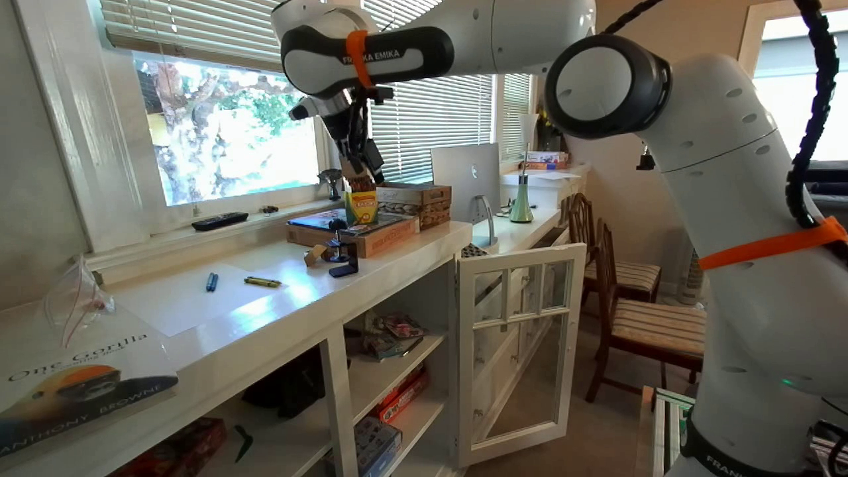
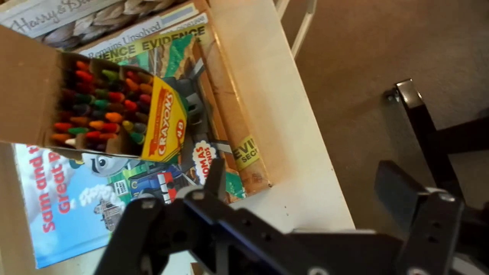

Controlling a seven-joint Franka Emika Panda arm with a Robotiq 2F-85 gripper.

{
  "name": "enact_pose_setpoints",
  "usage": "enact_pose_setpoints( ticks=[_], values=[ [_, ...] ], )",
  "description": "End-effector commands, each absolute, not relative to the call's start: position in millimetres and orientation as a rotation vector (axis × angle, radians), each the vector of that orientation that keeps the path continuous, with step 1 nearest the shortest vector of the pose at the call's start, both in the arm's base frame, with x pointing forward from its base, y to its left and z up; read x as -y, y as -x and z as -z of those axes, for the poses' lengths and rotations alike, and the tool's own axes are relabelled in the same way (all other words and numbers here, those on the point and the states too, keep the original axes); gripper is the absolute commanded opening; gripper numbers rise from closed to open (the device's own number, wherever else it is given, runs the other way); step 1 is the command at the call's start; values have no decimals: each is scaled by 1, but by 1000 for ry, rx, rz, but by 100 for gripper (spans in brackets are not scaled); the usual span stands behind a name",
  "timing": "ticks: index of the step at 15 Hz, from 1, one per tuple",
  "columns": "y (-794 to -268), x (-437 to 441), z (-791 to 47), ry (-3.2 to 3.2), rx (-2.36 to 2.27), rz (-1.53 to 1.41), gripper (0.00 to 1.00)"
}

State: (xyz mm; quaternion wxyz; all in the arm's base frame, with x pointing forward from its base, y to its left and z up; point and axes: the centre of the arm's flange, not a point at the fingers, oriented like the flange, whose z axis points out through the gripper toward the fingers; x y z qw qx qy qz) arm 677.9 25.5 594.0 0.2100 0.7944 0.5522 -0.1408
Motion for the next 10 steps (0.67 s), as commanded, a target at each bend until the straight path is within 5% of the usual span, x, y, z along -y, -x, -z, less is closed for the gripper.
enact_pose_setpoints(
  ticks=[1, 10],
  values=[
    [-672, -35, -607, -2411, -1379, 321, 100],
    [-656, -62, -610, -2729, -994, -78, 100]
  ],
)
